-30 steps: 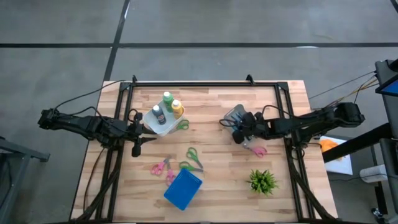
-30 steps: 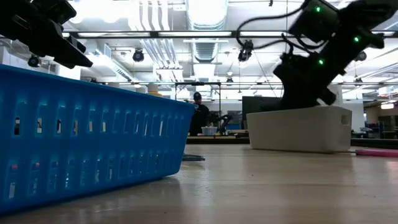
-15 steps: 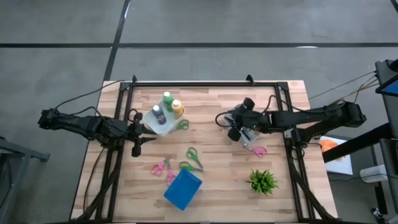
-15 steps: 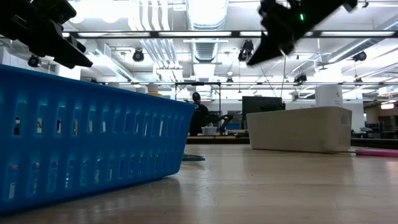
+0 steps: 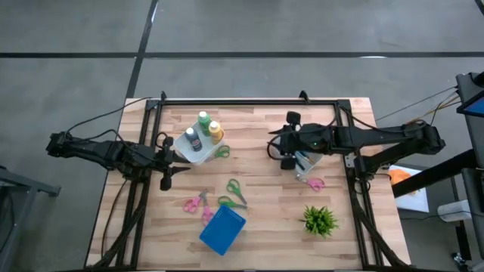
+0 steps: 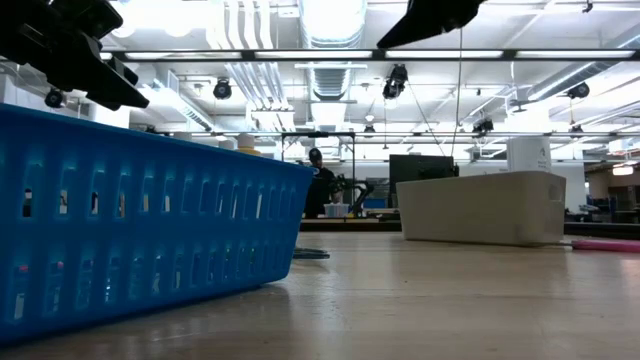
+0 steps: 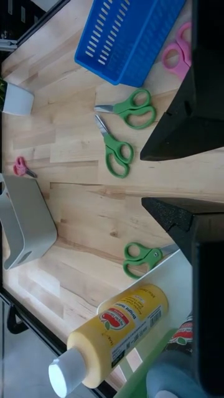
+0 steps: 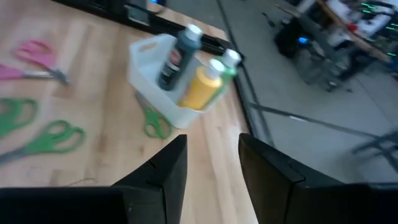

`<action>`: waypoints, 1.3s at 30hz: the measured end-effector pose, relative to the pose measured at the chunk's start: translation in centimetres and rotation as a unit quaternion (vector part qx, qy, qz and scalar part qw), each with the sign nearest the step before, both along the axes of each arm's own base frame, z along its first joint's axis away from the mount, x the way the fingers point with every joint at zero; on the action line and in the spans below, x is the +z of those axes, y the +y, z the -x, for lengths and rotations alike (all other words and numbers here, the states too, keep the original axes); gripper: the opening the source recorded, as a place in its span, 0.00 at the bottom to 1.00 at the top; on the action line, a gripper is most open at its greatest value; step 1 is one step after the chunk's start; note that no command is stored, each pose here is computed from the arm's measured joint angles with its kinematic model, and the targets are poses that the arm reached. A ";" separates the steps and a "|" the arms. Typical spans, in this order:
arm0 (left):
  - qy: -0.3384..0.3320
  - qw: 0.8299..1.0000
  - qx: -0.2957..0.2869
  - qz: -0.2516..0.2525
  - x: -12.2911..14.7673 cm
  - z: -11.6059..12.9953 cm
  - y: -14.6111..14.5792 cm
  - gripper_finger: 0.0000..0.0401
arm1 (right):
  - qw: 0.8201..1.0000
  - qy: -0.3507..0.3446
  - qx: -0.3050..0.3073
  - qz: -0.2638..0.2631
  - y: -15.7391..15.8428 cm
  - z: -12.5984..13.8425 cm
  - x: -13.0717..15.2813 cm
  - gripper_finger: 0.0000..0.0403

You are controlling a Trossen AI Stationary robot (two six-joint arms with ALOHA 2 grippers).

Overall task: Pick & Place Paint Supplies
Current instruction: Put the pink scissors into the blue bin

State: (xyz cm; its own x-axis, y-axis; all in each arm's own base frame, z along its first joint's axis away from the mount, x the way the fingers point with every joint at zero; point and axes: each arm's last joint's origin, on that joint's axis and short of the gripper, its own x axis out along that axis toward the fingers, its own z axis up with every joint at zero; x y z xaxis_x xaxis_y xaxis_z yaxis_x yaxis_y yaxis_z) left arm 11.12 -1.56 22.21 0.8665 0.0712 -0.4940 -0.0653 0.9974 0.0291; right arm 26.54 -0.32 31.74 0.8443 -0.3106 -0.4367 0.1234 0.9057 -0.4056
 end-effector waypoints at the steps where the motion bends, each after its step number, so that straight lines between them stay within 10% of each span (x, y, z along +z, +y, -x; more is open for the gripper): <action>1: 0.000 1.000 0.000 0.000 0.0 0.0 0.0 0.27 | 1.000 -0.002 0.012 -0.009 0.1 0.0 0.0 0.35; 17: 0.000 1.000 0.000 0.000 0.0 0.0 0.0 0.27 | 0.995 0.001 0.008 -0.098 0.3 -0.9 -1.6 0.35; 39: 0.000 1.000 0.000 0.000 0.0 0.0 0.0 0.27 | 0.995 0.013 0.008 -0.096 0.3 -1.2 -2.0 0.35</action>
